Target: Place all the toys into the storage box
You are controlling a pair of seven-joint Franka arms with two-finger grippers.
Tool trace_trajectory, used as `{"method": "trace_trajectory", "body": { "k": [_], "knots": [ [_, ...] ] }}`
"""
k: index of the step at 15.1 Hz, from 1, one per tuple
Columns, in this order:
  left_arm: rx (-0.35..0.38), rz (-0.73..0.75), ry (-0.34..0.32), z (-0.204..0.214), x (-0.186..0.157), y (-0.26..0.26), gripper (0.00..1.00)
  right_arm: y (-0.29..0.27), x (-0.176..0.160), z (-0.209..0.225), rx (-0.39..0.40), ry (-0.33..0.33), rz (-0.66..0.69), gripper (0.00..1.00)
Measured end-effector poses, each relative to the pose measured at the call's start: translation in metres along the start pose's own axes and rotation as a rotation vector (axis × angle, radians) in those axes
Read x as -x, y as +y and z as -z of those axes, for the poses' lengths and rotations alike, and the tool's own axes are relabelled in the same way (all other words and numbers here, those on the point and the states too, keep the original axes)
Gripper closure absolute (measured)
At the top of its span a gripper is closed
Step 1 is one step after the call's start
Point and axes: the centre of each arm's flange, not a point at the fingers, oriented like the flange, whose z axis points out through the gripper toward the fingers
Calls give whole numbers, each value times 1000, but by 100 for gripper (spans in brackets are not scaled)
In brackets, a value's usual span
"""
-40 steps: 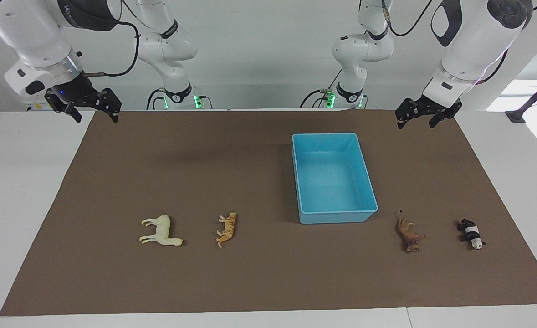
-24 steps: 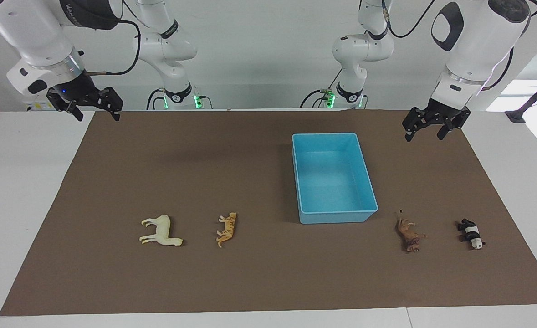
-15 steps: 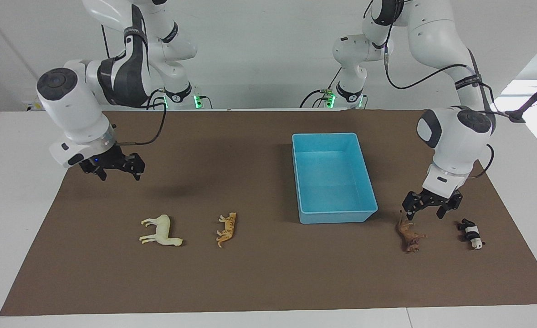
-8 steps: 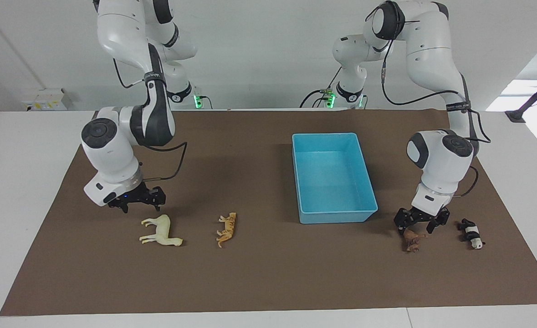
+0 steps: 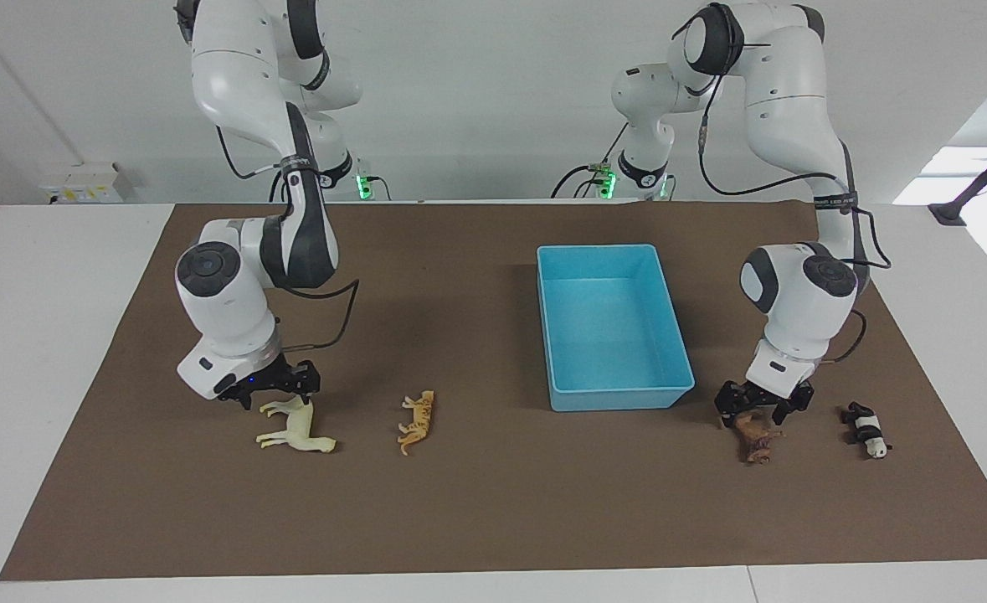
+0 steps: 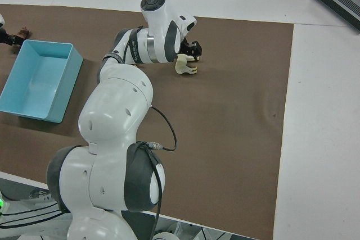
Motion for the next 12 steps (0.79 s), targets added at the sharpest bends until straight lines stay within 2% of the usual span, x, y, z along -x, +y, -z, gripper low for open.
{"method": "trace_trajectory", "body": {
  "k": [1,3,6,7,10,12],
  "knots": [
    [1,0,4,1,-1,2,18,-1,0,-7,0,-8,2,0],
    [4,8,8,2,-1,5,22,-8,1,-17,1,-20,11,0],
    [10,8,15,6,-3,13,58,-13,0,-28,1,-12,20,0],
    [10,9,16,6,-3,12,65,-13,0,-29,1,-12,20,0],
    [7,14,17,7,-4,9,65,-12,-1,-30,2,-1,19,6],
    [5,19,13,15,-11,6,65,-14,-2,-36,0,7,21,24]
  ]
}}
